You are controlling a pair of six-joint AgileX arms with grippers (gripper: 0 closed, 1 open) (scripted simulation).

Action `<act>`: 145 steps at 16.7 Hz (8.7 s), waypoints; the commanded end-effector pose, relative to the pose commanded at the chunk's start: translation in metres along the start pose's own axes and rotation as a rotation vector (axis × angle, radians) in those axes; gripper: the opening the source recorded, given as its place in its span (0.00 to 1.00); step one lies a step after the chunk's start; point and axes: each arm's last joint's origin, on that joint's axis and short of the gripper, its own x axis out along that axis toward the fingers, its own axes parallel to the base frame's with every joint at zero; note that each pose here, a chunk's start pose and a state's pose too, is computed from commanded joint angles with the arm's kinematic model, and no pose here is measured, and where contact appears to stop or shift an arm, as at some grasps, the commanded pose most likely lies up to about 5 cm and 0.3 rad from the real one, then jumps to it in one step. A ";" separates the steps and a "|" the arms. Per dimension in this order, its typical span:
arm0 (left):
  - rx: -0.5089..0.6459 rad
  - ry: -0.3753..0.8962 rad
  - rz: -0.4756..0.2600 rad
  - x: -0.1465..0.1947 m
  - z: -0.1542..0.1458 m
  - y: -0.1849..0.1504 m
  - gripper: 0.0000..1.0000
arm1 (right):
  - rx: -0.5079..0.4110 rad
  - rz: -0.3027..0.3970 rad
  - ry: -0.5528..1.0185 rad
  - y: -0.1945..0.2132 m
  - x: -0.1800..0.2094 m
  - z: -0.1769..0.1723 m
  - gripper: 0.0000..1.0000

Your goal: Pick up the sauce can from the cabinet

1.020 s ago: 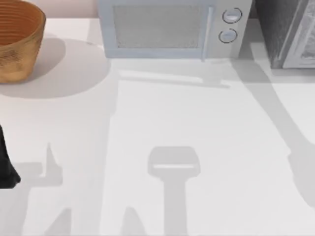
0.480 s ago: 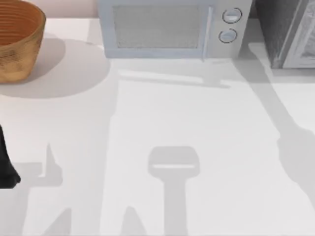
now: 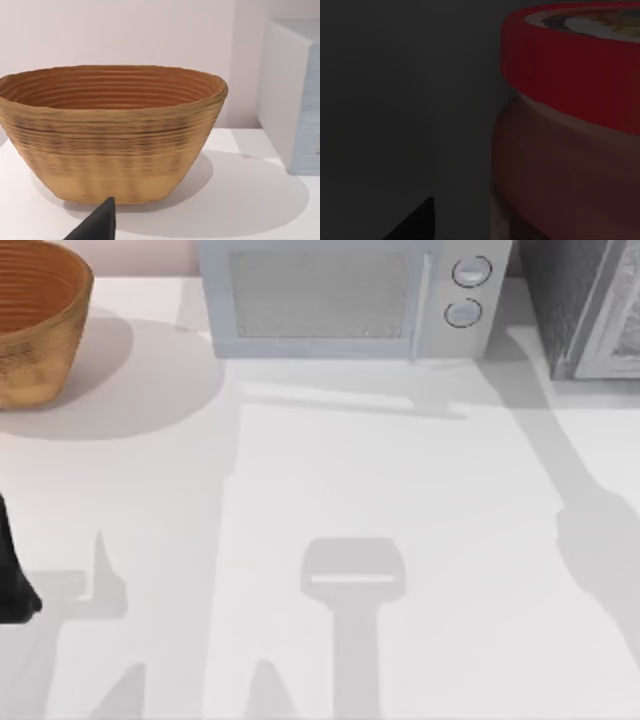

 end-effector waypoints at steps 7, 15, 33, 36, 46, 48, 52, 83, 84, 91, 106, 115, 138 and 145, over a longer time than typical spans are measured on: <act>0.000 0.000 0.000 0.000 0.000 0.000 1.00 | 0.000 0.000 0.000 0.000 0.000 0.000 0.55; 0.000 0.000 0.000 0.000 0.000 0.000 1.00 | 0.000 0.000 0.000 0.000 0.000 0.000 0.00; 0.000 0.000 0.000 0.000 0.000 0.000 1.00 | 0.005 0.002 -0.003 0.008 -0.128 0.051 0.00; 0.000 0.000 0.000 0.000 0.000 0.000 1.00 | 0.005 0.003 -0.005 0.002 -0.170 0.059 0.00; 0.000 0.000 0.000 0.000 0.000 0.000 1.00 | 0.013 0.000 -0.016 -0.009 -0.188 0.060 0.00; 0.000 0.000 0.000 0.000 0.000 0.000 1.00 | 0.018 0.002 -0.025 -0.021 -0.197 0.056 0.00; 0.000 0.000 0.000 0.000 0.000 0.000 1.00 | 0.012 0.003 -0.019 -0.050 -0.220 0.026 0.00; 0.000 0.000 0.000 0.000 0.000 0.000 1.00 | -0.003 0.103 -0.056 -0.122 -0.295 -0.320 0.00; 0.000 0.000 0.000 0.000 0.000 0.000 1.00 | -0.003 0.129 -0.063 -0.118 -0.289 -0.313 0.00; 0.000 0.000 0.000 0.000 0.000 0.000 1.00 | 0.002 0.359 -0.047 -0.066 -0.222 -0.293 0.00; 0.000 0.000 0.000 0.000 0.000 0.000 1.00 | -0.011 0.769 0.008 0.085 -0.158 -0.423 0.00; 0.000 0.000 0.000 0.000 0.000 0.000 1.00 | -0.008 0.782 0.000 0.098 -0.148 -0.428 0.00; 0.000 0.000 0.000 0.000 0.000 0.000 1.00 | -0.011 0.773 0.007 0.128 -0.116 -0.451 0.90; 0.000 0.000 0.000 0.000 0.000 0.000 1.00 | -0.011 0.773 0.007 0.128 -0.116 -0.451 1.00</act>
